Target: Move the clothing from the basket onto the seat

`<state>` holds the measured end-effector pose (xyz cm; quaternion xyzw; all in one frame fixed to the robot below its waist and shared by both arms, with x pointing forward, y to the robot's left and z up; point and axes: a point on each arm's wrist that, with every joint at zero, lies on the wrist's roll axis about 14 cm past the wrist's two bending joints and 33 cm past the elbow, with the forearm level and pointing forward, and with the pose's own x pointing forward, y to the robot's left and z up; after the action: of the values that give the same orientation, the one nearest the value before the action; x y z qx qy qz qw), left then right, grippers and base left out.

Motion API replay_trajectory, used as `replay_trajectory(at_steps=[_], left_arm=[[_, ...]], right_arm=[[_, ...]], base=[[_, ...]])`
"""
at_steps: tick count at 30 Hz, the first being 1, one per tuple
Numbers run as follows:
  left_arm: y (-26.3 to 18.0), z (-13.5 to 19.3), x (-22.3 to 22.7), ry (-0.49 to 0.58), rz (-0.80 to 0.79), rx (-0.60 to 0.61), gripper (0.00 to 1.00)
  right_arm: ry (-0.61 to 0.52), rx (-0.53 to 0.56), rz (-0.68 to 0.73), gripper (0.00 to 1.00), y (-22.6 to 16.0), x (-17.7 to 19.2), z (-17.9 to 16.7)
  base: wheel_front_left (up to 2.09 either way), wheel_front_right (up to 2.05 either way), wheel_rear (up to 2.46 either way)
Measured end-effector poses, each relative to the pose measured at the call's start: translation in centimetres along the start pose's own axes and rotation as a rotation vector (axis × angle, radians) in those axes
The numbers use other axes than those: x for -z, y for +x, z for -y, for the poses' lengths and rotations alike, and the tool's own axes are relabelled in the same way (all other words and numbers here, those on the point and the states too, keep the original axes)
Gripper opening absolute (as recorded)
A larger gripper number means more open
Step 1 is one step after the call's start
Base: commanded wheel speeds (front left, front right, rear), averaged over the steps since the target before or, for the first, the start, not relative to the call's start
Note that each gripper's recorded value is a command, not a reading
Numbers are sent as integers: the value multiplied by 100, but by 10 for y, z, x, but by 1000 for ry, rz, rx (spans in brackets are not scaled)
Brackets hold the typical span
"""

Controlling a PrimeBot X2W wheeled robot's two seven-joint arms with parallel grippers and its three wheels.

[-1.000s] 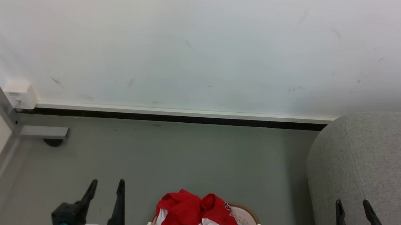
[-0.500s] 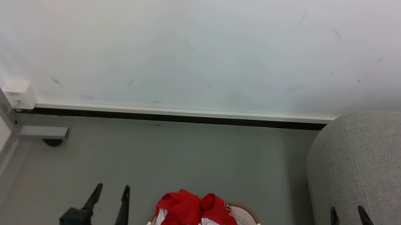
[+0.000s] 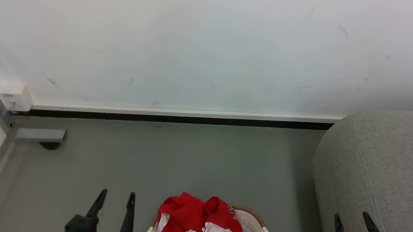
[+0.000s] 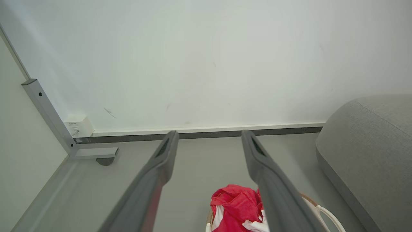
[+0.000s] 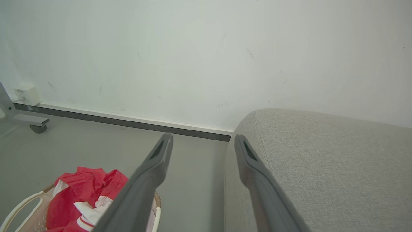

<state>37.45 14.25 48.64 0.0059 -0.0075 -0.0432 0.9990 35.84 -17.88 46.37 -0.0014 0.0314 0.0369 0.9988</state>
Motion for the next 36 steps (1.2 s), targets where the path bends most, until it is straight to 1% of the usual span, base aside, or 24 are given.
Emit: replay_trajectory(at_steps=[5, 8, 11, 14, 20, 24, 31, 36], left_arm=[[11, 13, 3, -7, -8, 50, 100], [26, 25, 2, -6, -4, 99, 100], [45, 41, 6, -8, -13, 162, 100], [62, 62, 21, 0, -50, 241, 100], [81, 106, 78, 36, -203, 416, 100], [89, 125, 119, 57, -322, 494, 100], [64, 153, 208, 97, -650, 641, 100], [41, 166, 256, 145, -817, 740, 100]], right_arm=[[14, 7, 13, 100, 6, -4, 2], [17, 12, 29, 100, 17, -10, 5], [26, 18, 37, 100, 28, -12, 7], [31, 22, 33, 100, 40, -10, 10], [33, 24, 16, 100, 64, -1, 14], [39, 23, 3, 100, 81, 8, 16], [42, 28, -9, 100, 107, 22, 23], [40, 31, -31, 100, 120, 38, 27]], base=[[0, 0, 0], [0, 0, 0], [0, 0, 0], [0, 0, 0], [0, 0, 0], [0, 0, 0], [0, 0, 0], [0, 0, 0]])
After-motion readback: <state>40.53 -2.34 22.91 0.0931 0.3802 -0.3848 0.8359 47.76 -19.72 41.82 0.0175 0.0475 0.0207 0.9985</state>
